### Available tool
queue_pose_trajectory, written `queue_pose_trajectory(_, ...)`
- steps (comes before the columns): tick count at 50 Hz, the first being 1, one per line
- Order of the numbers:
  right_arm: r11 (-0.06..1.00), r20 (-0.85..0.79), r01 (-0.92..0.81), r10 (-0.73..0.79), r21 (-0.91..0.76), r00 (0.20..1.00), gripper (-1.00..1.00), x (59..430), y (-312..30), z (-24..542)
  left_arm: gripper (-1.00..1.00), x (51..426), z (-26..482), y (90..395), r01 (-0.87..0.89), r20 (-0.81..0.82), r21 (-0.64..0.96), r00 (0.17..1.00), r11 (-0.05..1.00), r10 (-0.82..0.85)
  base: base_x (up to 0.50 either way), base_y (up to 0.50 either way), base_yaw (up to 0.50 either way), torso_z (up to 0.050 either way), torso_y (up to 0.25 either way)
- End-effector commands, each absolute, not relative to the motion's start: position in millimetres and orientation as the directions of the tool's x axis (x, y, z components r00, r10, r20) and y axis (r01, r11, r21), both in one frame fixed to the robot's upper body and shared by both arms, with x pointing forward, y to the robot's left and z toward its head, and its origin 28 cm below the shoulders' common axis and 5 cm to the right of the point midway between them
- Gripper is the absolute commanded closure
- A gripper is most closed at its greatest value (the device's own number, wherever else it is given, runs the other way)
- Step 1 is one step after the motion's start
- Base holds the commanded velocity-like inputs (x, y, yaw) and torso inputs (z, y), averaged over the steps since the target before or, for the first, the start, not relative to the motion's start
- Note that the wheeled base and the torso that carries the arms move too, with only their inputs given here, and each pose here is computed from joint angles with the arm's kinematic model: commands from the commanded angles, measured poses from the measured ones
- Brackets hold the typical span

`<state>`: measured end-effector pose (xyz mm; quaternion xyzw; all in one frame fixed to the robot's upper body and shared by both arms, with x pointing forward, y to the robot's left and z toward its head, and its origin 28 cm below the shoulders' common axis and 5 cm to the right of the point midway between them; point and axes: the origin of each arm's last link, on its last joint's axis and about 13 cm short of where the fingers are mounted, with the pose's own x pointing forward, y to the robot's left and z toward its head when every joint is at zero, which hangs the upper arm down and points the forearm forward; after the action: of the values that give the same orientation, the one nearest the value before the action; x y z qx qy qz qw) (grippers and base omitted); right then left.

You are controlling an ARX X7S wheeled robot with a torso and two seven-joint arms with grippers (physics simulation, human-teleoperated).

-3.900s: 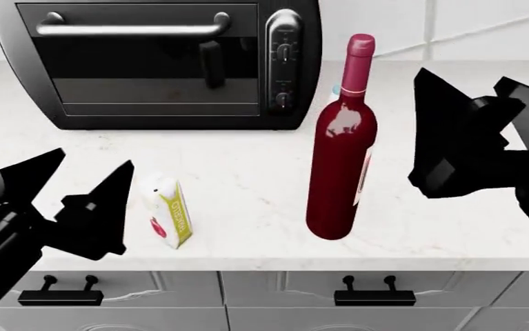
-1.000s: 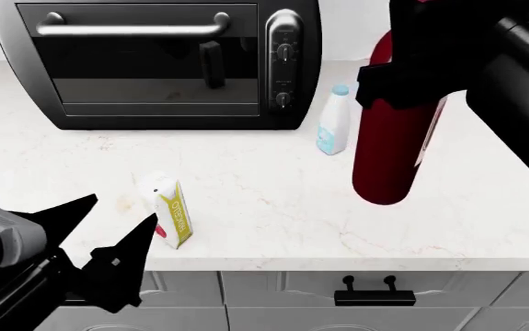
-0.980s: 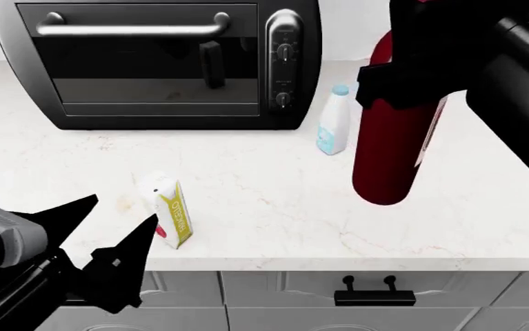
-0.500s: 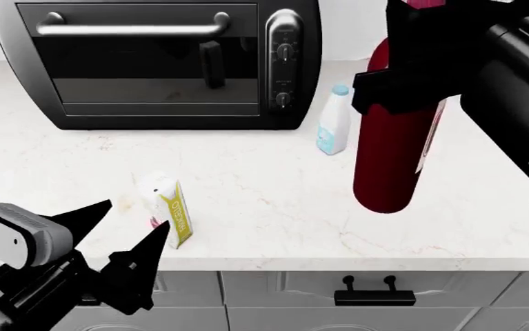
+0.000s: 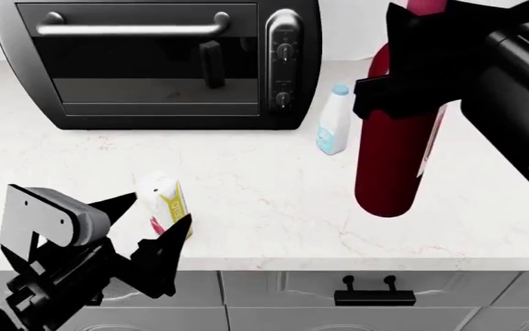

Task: Move the drinks to the dining counter.

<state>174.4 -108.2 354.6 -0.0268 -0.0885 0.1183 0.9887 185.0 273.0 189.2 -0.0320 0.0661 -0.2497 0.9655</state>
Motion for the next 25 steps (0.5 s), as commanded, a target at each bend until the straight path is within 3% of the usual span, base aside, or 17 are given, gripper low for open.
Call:
queue_pose_trajectory(1, 0.97, 0.174, -0.229, 0.24, -0.079, 0.955, 1.0, 176, -108, 356, -1.0, 197, 187, 270, 0.479, -0.112, -0.107, 0.865, 0.871, -0.489, 0.0, 0.0, 0.0, 0.0, 0.0)
queue_pose_trajectory(24, 0.971, 0.174, -0.22, 0.233, -0.09, 0.957, 1.0, 174, -111, 349, -1.0, 209, 181, 261, 0.511, -0.151, -0.095, 0.841, 0.854, -0.52, 0.0, 0.0, 0.0, 0.0, 0.0)
queue_pose_trajectory(25, 0.972, 0.174, -0.221, 0.232, -0.083, 0.957, 1.0, 175, -111, 349, 1.0, 209, 181, 263, 0.49, -0.152, -0.094, 0.853, 0.867, -0.499, 0.0, 0.0, 0.0, 0.0, 0.0)
